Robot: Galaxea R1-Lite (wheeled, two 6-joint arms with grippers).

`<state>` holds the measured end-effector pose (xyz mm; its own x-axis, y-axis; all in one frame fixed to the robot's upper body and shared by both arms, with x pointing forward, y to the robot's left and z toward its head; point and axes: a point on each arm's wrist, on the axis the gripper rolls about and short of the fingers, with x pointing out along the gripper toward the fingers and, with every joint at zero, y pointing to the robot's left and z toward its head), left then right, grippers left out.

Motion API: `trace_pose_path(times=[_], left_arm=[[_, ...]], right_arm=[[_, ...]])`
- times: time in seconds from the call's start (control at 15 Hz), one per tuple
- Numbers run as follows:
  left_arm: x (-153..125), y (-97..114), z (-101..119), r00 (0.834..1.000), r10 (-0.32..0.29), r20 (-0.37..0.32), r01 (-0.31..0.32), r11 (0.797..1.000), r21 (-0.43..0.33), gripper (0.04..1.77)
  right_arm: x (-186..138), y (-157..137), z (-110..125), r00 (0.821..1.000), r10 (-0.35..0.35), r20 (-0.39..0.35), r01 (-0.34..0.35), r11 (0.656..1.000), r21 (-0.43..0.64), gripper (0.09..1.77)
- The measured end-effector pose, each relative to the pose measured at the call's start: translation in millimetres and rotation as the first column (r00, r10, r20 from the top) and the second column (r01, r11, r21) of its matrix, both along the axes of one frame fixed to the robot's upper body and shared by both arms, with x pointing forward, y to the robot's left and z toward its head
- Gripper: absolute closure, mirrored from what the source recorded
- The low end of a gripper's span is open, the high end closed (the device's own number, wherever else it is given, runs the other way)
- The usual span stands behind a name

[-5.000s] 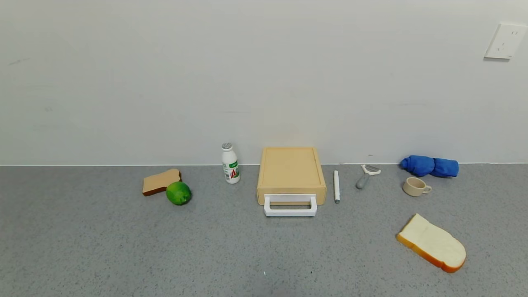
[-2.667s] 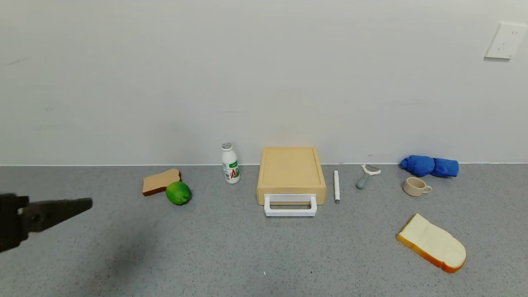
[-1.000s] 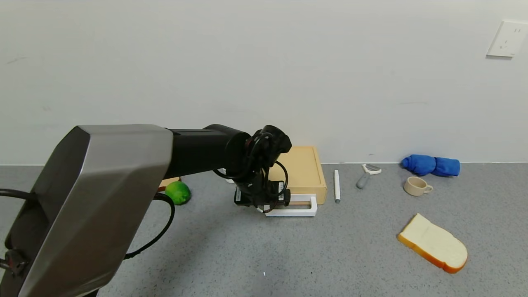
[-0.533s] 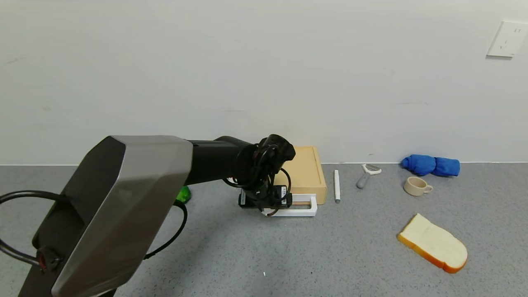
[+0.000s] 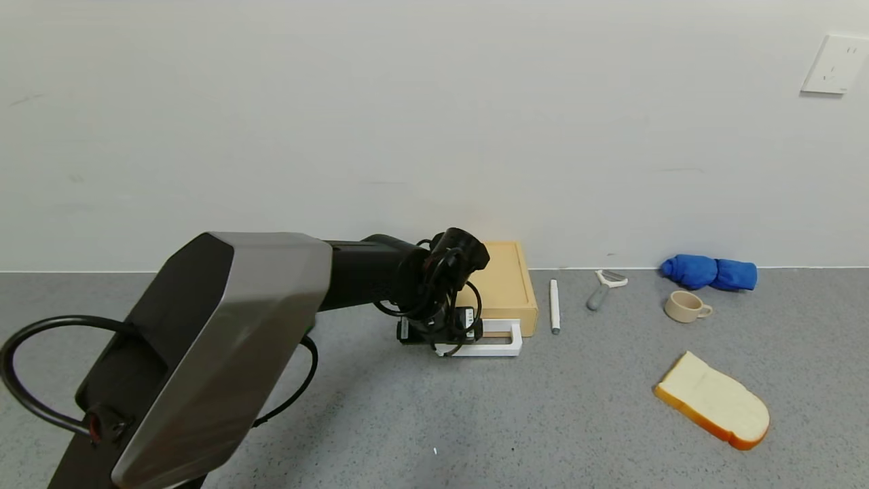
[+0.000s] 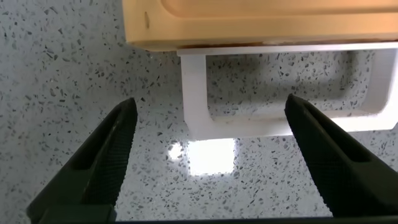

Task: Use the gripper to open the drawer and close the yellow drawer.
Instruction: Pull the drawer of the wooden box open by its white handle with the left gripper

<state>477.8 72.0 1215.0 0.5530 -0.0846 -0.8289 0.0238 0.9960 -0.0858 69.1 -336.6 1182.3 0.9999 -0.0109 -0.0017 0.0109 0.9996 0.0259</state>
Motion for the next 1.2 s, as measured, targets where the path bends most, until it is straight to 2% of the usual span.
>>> trace_pose_path(times=[0.2,0.67,1.2], left_arm=[[3,-1,-4,1.000,0.005,0.011,-0.005,1.000,0.001,0.09],[2,-4,-12,1.000,0.001,-0.011,-0.001,1.000,0.009,0.09],[-12,-8,-15,0.993,-0.020,-0.113,0.022,1.000,0.016,0.09]], right_arm=[[0,0,0,1.000,0.000,0.000,0.000,1.000,0.000,0.15],[0,0,0,1.000,0.000,0.000,0.000,1.000,0.000,0.15],[0,0,0,1.000,0.000,0.000,0.000,1.000,0.000,0.15]])
